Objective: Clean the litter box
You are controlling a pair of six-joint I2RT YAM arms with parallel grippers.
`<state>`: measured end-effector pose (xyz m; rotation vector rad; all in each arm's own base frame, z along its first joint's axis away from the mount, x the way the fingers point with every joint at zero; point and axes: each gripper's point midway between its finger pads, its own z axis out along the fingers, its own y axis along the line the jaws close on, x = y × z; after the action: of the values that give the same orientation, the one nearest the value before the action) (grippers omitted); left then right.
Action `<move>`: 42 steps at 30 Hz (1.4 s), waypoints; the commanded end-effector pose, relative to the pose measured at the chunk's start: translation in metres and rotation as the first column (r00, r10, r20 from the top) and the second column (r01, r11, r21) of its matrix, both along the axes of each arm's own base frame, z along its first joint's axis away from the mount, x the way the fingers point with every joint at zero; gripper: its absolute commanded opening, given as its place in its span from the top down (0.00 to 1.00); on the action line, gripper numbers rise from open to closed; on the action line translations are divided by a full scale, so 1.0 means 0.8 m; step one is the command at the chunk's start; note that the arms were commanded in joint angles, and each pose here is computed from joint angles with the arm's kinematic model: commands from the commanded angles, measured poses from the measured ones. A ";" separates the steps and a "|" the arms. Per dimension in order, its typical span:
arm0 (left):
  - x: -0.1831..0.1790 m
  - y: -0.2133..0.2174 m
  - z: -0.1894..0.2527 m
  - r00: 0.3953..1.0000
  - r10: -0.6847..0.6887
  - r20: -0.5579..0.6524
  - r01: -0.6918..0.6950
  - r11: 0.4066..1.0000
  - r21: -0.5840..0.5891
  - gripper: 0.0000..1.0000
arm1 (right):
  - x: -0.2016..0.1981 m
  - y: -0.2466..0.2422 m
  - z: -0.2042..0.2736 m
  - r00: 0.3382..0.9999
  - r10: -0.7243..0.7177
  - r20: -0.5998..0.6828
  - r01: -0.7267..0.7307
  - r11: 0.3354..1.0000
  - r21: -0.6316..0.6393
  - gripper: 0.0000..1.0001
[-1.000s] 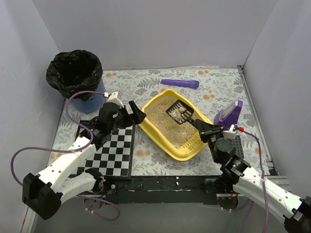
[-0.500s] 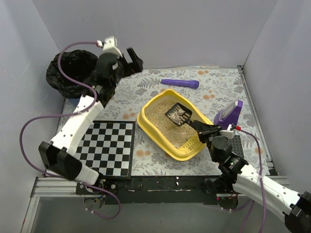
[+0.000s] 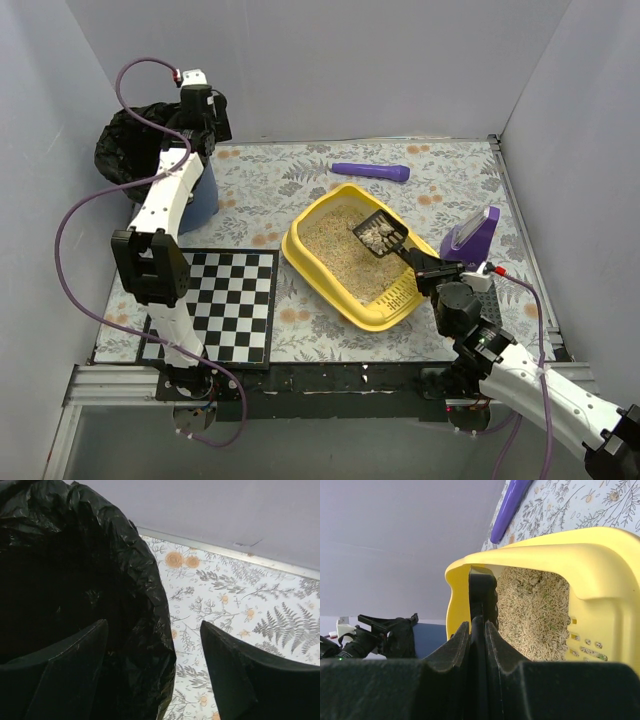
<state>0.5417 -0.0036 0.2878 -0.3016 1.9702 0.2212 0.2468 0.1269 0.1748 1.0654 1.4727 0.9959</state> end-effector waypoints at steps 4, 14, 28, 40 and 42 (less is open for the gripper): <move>-0.005 0.000 -0.020 0.994 -0.070 -0.087 0.077 0.994 0.082 0.49 | 0.008 0.001 0.030 0.998 -0.025 0.053 0.023 0.999 0.041 0.99; -0.009 -0.051 0.024 0.964 -0.263 0.021 0.264 0.963 -0.044 0.94 | 0.007 0.001 0.032 0.998 -0.024 0.055 0.020 0.998 0.065 0.99; -0.083 -0.271 0.051 0.762 -0.636 0.120 0.647 0.742 -0.176 1.00 | 0.005 -0.001 0.032 0.998 -0.032 0.050 0.028 0.995 0.093 0.99; -0.133 -0.344 0.053 0.684 -0.713 0.155 0.727 0.648 -0.225 0.47 | 0.004 0.018 0.050 0.994 0.048 0.099 -0.055 0.995 0.077 0.99; -0.136 -0.340 0.064 0.683 -0.711 0.171 0.730 0.649 -0.214 0.02 | 0.004 0.020 0.051 0.996 0.054 0.078 -0.059 0.996 0.073 0.99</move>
<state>0.4512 -0.2800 0.2834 0.3526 2.0118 -0.5131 0.2467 0.1355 0.1736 1.0542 1.4980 1.0278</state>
